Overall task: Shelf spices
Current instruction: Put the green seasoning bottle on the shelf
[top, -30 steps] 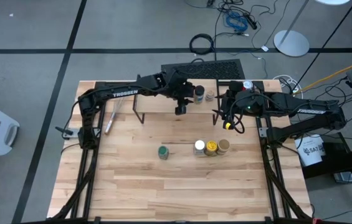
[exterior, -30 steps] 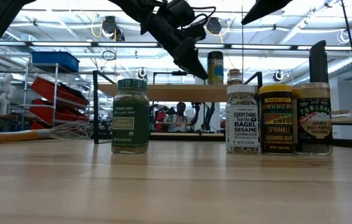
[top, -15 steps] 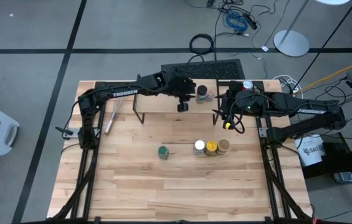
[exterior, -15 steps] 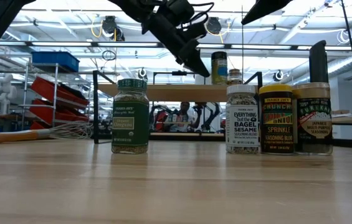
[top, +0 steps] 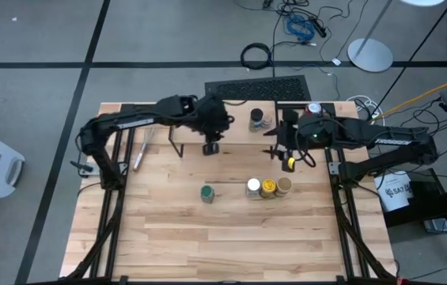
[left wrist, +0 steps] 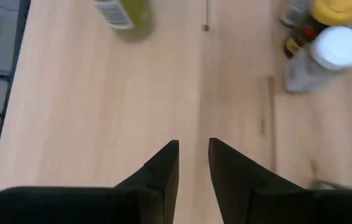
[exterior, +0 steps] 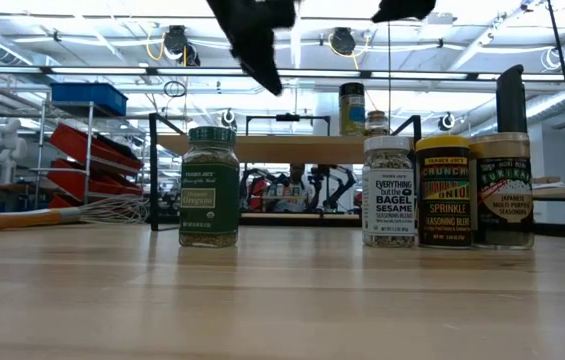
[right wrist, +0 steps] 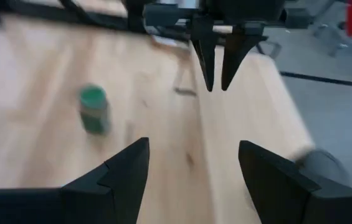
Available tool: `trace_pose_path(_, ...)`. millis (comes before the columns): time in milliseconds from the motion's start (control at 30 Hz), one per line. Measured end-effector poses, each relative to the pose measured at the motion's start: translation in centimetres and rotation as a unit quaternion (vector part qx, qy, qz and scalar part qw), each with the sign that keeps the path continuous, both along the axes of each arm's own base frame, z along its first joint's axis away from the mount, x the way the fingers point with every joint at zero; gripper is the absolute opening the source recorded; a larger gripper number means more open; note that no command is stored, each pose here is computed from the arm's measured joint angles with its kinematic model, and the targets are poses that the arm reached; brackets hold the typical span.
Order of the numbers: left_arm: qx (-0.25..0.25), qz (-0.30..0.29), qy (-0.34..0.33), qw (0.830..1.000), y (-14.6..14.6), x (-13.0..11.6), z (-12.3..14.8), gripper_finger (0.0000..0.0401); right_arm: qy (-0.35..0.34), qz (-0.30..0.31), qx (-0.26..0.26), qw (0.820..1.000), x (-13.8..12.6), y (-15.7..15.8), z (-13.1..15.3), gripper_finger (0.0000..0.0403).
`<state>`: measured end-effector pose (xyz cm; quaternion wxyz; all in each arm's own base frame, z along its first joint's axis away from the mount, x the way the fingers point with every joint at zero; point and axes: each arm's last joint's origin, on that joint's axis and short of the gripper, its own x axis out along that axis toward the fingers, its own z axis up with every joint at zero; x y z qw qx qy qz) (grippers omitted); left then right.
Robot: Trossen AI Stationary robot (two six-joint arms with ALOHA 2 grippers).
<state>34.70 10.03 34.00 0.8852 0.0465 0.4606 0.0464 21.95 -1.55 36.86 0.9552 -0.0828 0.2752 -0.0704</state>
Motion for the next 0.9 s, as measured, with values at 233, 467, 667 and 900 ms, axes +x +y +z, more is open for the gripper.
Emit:
trace_pose_path(233,0.019,0.061,-0.006,0.998,-3.9,-4.1,2.1,0.0095,-0.009,0.023,0.052,0.998,5.6,0.5,-2.6,0.0235)
trace_pose_path(467,0.004,0.118,-0.077,0.99,-6.2,-9.6,0.6,0.0095,-0.004,0.065,0.057,0.996,11.9,1.7,-7.5,0.0235)
trace_pose_path(667,0.012,0.161,-0.142,0.977,-7.5,-14.4,-0.8,0.0095,-0.022,0.088,0.068,0.994,14.9,3.3,-10.4,0.0236)
trace_pose_path(900,-0.001,0.142,-0.222,0.965,-8.8,-17.2,-1.4,0.0095,-0.006,0.118,0.086,0.989,17.5,6.4,-13.5,0.0285)
